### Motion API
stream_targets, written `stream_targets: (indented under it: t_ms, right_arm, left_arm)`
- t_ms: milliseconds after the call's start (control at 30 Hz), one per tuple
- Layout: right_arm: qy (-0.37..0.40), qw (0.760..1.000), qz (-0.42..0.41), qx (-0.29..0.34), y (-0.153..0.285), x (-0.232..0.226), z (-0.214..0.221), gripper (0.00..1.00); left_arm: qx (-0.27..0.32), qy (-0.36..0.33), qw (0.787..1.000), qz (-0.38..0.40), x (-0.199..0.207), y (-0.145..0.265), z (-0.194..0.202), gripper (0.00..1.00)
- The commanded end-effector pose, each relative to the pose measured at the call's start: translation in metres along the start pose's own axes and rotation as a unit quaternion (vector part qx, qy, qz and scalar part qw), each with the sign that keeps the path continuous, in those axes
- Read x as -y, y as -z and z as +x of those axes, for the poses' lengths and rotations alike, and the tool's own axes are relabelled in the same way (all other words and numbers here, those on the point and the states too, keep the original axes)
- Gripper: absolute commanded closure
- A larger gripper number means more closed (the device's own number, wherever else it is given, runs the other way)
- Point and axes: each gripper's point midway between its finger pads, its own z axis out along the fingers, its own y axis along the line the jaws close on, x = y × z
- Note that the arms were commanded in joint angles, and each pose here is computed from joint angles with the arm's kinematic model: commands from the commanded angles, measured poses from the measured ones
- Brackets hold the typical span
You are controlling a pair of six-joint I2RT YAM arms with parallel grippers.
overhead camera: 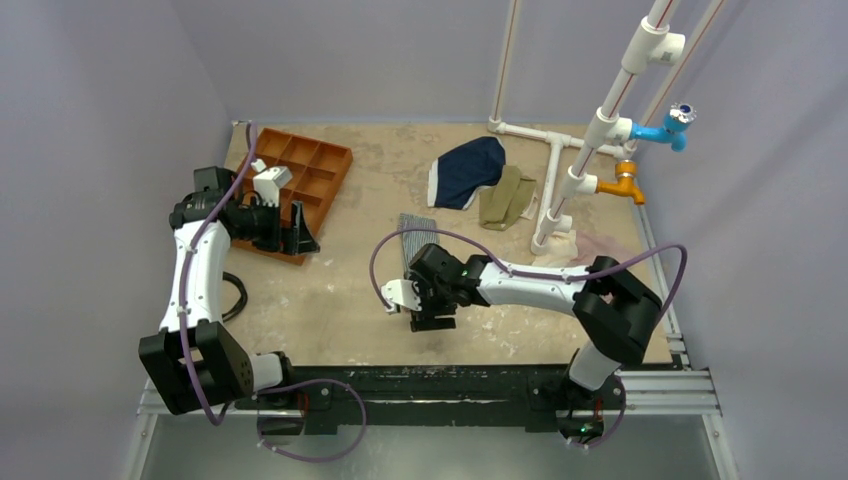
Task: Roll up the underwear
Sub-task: Roll the underwear to the center of the board.
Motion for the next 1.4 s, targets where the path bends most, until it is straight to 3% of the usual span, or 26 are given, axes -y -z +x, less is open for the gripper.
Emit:
stream_targets:
  t_ms: [0, 100, 567, 733, 833, 1133, 1367]
  right_arm:
    - [0.019, 0.999, 0.026, 0.009, 0.003, 0.003, -0.008, 0.28]
    - [0.021, 0.999, 0.038, 0.003, -0.003, 0.005, -0.007, 0.31]
    - [0.005, 0.999, 0.036, -0.025, -0.027, -0.002, 0.008, 0.62]
    - [-0.005, 1.000, -0.015, -0.012, -0.028, -0.016, -0.003, 0.88]
    - [-0.012, 0.998, -0.058, -0.002, -0.023, -0.023, -0.016, 0.98]
    - [-0.102, 0.966, -0.237, 0.022, -0.020, -0.030, -0.035, 1.00]
    - [-0.185, 0.931, -0.312, 0.032, -0.035, -0.010, -0.026, 1.00]
  left_arm:
    - [0.005, -0.004, 1.000, 0.010, 0.002, -0.003, -0.001, 0.07]
    - [0.003, -0.004, 1.000, 0.011, 0.002, -0.003, 0.001, 0.07]
    - [-0.004, -0.011, 1.000, 0.014, 0.002, -0.003, 0.004, 0.07]
    - [-0.010, -0.029, 0.999, 0.032, 0.008, -0.003, 0.011, 0.07]
    - [-0.010, -0.052, 0.998, 0.045, 0.012, -0.004, 0.017, 0.07]
    - [0.015, -0.137, 0.989, 0.044, 0.021, 0.001, 0.034, 0.08]
    - [0.027, -0.173, 0.984, 0.039, 0.027, 0.003, 0.048, 0.09]
